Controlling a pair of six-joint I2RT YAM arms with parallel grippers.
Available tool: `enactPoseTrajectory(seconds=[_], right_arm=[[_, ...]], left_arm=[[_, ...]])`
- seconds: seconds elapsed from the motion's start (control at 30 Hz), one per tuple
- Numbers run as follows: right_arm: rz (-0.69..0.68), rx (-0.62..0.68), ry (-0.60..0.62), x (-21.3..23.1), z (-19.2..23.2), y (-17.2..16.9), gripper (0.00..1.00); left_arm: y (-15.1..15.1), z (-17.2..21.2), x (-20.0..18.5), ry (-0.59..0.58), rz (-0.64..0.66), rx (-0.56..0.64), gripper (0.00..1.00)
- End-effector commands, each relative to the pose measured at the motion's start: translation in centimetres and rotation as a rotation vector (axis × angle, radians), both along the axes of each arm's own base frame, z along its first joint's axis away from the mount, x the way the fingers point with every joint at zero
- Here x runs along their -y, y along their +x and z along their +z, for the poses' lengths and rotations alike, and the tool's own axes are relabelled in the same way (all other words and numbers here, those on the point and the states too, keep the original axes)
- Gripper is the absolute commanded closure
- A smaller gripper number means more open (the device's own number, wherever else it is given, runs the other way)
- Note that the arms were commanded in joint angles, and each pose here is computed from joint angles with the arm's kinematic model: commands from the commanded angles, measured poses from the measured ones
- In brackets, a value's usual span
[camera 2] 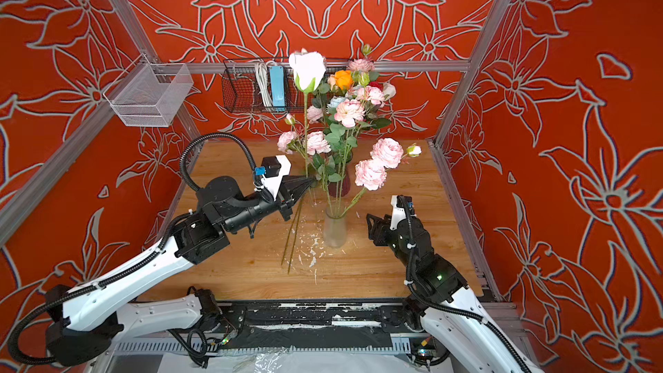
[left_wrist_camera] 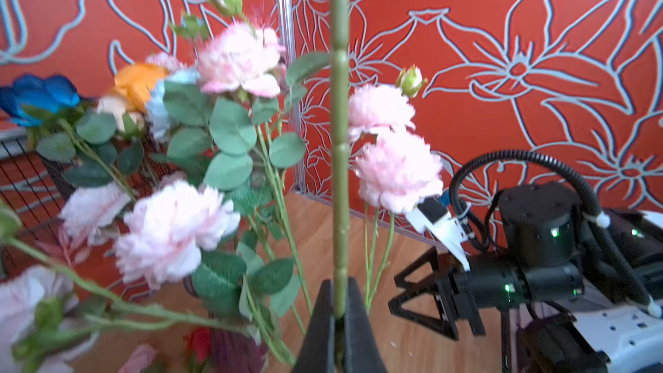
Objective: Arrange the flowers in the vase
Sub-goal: 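Lift the white rose high above the glass cup with the left gripper, then lower the white rose stem into the glass cup and open the left gripper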
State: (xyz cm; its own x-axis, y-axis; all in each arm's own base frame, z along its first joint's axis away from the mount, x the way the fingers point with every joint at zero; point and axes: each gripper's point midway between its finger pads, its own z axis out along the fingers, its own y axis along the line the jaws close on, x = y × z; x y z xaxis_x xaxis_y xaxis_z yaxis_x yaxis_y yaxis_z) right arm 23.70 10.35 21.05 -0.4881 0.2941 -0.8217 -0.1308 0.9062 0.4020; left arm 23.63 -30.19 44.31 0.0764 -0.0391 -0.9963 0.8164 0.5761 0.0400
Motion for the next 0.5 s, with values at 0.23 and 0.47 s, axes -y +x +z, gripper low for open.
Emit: enactPoseTrajectory(seconds=[0.23,0.47], right_arm=[[-0.032,0.064,-0.018,0.8,2.3,0.4,0.34],[-0.029,0.063,-0.018,0.8,2.1,0.3,0.34]], left_arm=[[4.7,0.2,4.7,-0.007,0.051,0.105,1.00],[6.4,-5.1,5.9,0.019,0.077,0.030,1.00]])
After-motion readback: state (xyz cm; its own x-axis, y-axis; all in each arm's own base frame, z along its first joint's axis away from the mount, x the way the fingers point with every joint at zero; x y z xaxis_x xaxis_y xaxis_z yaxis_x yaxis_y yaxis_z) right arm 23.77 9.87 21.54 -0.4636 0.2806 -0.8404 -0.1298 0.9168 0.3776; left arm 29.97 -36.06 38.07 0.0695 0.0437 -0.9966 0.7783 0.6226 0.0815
